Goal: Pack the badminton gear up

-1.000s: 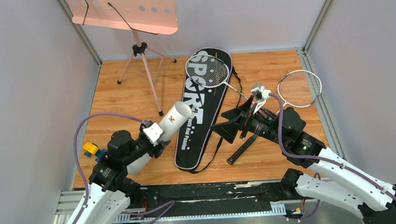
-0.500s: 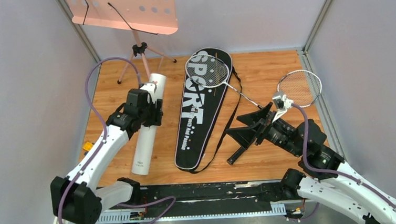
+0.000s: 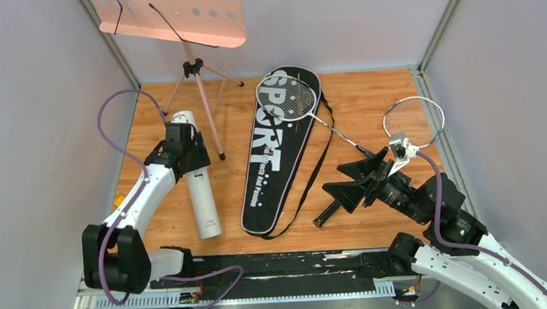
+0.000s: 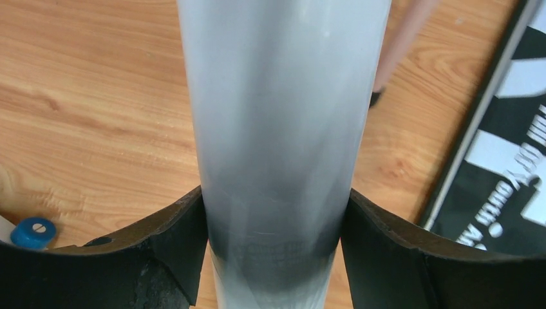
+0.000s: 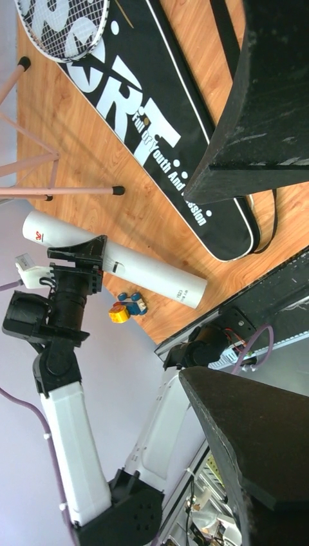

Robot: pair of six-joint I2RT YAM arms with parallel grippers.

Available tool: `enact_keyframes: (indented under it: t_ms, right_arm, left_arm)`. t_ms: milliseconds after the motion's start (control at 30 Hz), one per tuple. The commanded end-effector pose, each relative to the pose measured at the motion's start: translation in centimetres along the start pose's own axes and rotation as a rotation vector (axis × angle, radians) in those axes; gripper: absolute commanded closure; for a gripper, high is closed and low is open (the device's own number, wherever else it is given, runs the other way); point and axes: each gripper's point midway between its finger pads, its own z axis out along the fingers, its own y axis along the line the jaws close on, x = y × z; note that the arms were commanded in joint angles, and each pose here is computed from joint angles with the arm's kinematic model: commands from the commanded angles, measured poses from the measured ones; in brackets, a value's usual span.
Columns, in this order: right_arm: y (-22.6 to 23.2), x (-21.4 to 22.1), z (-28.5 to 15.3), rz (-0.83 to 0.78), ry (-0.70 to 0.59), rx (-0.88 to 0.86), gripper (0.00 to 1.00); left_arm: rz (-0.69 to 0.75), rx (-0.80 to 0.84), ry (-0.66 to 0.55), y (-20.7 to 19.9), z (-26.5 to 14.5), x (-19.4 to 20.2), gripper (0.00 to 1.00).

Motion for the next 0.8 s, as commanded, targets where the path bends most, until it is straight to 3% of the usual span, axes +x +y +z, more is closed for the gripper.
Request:
enact_keyframes:
  t_ms: [0, 300, 433, 633, 767]
  right_arm:
    - [-0.2, 1.3, -0.2, 0.007, 0.057, 0.007, 0.00]
    - [-1.0, 2.1, -0.7, 0.014, 0.066, 0.032, 0.00]
    - [-1.6, 2.4, -0.6, 0.033, 0.070, 0.062, 0.00]
    - [-4.7, 2.6, -0.6, 0.093, 0.040, 0.238, 0.00]
    - [-6.3, 4.0, -0.4, 0.174, 0.052, 0.322, 0.00]
  left_arm:
    - [-0.132, -0.056, -0.051, 1.0, 2.0, -3.0, 0.26]
    - [-0.145, -0.129, -0.047, 2.5, 5.8, -4.1, 0.22]
    - [-0.139, -0.133, -0.001, 2.6, 7.0, -3.9, 0.12]
    - [-0.137, -0.130, 0.021, 2.8, 6.0, -3.3, 0.01]
    - [-0.106, -0.101, -0.013, 2.7, 3.5, -4.1, 0.00]
